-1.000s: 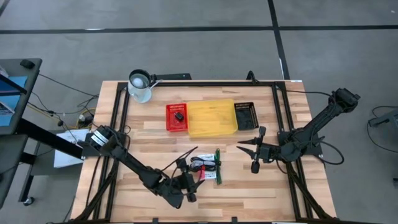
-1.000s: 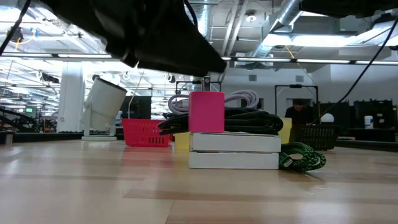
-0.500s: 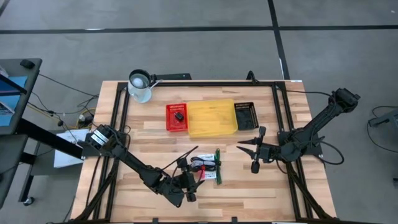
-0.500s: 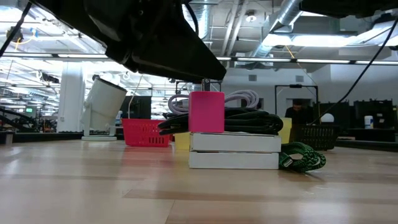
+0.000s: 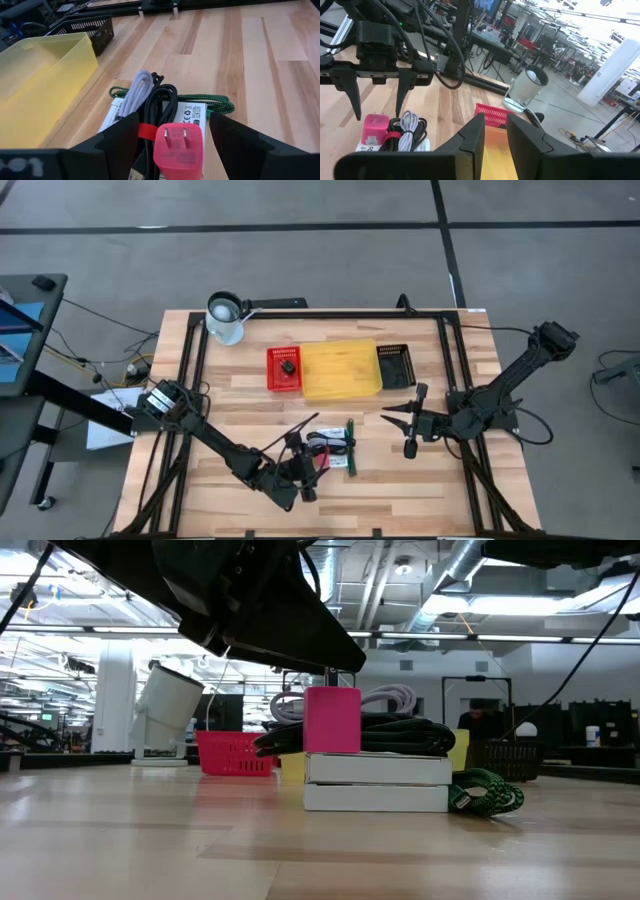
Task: Pick and place items into bin
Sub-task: Put the pink charger adapter into the red bin
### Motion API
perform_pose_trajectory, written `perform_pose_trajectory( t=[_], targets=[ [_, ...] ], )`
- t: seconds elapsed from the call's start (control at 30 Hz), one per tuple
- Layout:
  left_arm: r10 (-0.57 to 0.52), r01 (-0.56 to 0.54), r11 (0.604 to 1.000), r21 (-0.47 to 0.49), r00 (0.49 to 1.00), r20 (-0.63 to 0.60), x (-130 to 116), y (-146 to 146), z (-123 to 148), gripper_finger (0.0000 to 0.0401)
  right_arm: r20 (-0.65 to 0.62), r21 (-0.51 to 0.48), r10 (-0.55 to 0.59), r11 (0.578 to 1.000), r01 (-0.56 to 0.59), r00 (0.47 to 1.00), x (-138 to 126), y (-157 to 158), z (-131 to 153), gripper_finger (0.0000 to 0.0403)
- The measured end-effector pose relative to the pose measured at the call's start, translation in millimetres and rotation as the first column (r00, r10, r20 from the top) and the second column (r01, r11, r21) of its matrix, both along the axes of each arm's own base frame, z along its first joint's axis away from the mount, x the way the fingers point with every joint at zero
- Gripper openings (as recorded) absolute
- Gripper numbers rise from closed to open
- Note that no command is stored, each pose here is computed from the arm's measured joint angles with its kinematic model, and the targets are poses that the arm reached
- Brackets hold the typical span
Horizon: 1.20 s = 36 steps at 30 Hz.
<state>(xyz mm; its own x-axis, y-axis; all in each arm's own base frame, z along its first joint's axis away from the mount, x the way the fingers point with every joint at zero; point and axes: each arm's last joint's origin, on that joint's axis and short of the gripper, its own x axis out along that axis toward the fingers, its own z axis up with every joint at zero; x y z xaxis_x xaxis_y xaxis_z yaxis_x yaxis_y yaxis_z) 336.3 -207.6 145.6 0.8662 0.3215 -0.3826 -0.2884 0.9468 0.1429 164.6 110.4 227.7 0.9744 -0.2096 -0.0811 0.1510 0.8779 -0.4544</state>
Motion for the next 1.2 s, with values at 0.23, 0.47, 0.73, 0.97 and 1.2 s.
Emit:
perform_pose_trajectory(
  t=[0.23, 0.47, 0.73, 0.97, 1.2],
  targets=[
    [0.004, -0.004, 1.000, 0.009, 1.000, -0.007, -0.4, 0.4, -0.8, 0.0235, 0.000, 0.000, 0.000, 1.000, 0.000, 1.000, 0.0, 0.0, 0.0, 0.0077],
    [0.004, -0.004, 1.000, 0.011, 1.000, -0.011, -0.6, 0.5, -1.2, 0.0196, 0.000, -0.001, 0.000, 1.000, 0.000, 1.000, 0.0, 0.0, 0.0, 0.0077],
    [0.000, 0.000, 1.000, 0.008, 1.000, -0.013, -0.8, 0.5, -0.5, 0.0136, 0.000, 0.000, 0.000, 1.000, 0.000, 1.000, 0.0, 0.0, 0.0, 0.0077],
    [0.000, 0.000, 1.000, 0.007, 1.000, -0.012, -0.8, 0.6, -0.1, 0.0115, 0.000, -0.001, 0.000, 1.000, 0.000, 1.000, 0.0, -0.1, 0.0, 0.0077],
    [-0.007, 0.007, 1.000, -0.001, 1.000, -0.017, 0.3, 2.0, -0.2, 0.0113, 0.000, -0.001, 0.000, 1.000, 0.000, 1.000, 0.0, 0.0, 0.0, 0.0077]
  ],
)
